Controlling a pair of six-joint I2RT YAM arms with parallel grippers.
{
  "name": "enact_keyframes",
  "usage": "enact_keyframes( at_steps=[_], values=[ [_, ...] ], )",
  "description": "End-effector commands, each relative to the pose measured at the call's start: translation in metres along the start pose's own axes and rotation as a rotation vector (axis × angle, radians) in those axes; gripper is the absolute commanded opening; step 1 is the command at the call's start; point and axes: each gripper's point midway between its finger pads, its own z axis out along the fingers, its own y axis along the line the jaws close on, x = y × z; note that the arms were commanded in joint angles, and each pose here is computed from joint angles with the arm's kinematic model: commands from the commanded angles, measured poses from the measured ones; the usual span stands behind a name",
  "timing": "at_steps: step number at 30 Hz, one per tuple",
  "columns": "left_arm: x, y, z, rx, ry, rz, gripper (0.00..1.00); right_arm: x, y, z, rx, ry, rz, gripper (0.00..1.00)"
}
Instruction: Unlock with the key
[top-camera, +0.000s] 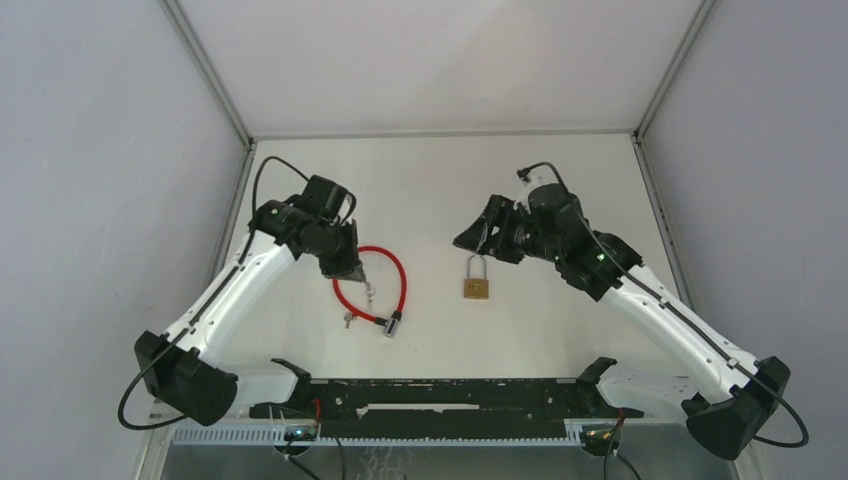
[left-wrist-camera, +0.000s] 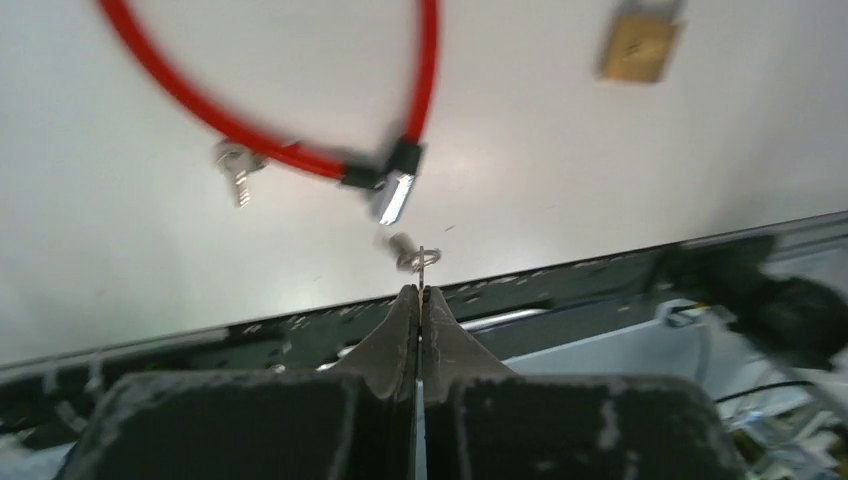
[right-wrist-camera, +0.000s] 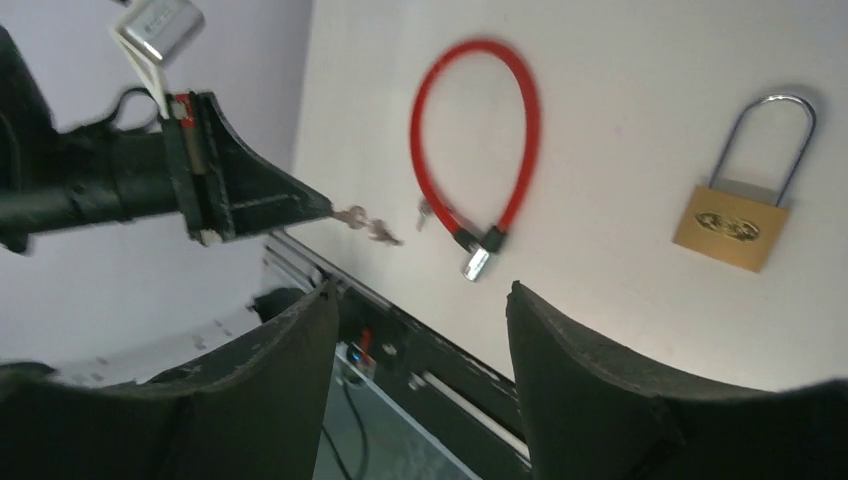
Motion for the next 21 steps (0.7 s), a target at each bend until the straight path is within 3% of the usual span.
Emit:
enact_keyframes(
  at_steps=[1,9,14,18,21],
  values=[
    [0.021,0.029,-0.028,-0.132,0.058,0.190,0.00,0.028,0.000,0.000,-0.040,0.157,-0.200,0.68],
    [0.026,-0.015,-0.038,0.042,0.027,0.395,0.00,0.050,0.031,0.007,-0.235,0.245,-0.349,0.65],
    [0.020,-0.032,-0.051,0.129,-0.051,0.439,0.00,0.046,0.030,0.010,-0.217,0.222,-0.344,0.66],
    [0.022,-0.039,-0.055,0.183,-0.071,0.457,0.00,0.041,0.028,0.006,-0.180,0.189,-0.314,0.70],
    [0.023,-0.040,-0.055,0.196,-0.079,0.457,0.00,0.036,0.025,-0.002,-0.133,0.133,-0.320,0.82]
  ],
)
